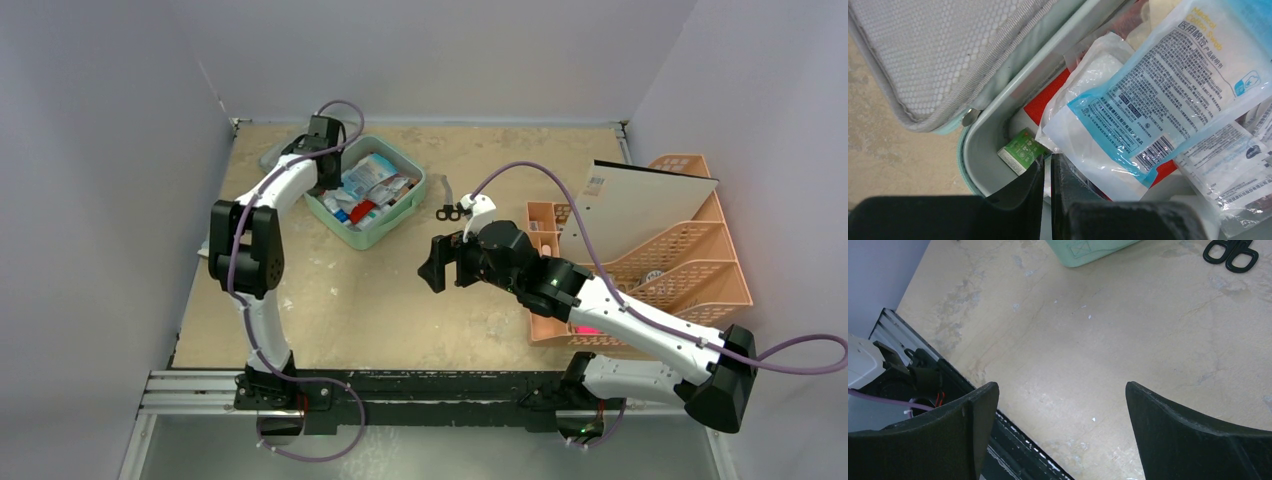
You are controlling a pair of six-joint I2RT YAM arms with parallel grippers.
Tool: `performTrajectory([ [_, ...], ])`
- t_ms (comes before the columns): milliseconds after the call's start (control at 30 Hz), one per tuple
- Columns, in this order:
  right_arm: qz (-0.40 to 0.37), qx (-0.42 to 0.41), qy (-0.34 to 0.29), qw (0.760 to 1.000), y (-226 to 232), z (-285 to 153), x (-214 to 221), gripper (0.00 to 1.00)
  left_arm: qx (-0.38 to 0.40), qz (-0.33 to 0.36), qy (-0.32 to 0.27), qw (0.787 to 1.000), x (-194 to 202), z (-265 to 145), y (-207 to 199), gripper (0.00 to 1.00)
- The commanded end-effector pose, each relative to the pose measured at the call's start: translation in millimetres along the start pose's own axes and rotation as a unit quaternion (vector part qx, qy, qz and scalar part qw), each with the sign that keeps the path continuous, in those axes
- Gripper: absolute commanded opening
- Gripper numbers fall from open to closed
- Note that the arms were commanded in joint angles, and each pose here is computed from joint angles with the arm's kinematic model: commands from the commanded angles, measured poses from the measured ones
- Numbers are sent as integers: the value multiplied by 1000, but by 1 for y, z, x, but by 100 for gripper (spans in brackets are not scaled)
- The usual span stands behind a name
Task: Organize the medicine kit
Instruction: Place the medical item at the medicine box.
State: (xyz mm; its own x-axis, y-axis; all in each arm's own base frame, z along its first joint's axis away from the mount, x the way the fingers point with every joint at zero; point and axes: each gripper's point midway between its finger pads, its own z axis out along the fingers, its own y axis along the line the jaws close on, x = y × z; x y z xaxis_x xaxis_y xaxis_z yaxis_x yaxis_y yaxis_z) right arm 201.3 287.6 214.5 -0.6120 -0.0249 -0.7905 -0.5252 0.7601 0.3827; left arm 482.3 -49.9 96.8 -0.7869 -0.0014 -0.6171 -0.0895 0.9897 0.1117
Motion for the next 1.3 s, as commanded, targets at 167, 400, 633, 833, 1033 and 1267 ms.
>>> performTrajectory([
  [167,-8,-1,-15,1000,2,-3,-9,99,28,3,44,999,24,4,-10,5],
  [400,-7,-1,-16,1000,1,-4,-8,99,47,-8,54,997,32,-5,-16,3],
  [633,-4,-4,-15,1000,2,-3,-6,99,71,-13,54,996,37,-16,-21,5],
  [833,-3,-6,-16,1000,3,-3,-7,99,99,30,23,994,17,-32,-23,14],
  [1033,-2,-6,-17,1000,2,-2,-7,99,82,47,24,995,15,-37,-15,17],
  [1267,-6,-5,-19,1000,3,-1,-8,99,119,45,45,991,29,-37,-28,17],
])
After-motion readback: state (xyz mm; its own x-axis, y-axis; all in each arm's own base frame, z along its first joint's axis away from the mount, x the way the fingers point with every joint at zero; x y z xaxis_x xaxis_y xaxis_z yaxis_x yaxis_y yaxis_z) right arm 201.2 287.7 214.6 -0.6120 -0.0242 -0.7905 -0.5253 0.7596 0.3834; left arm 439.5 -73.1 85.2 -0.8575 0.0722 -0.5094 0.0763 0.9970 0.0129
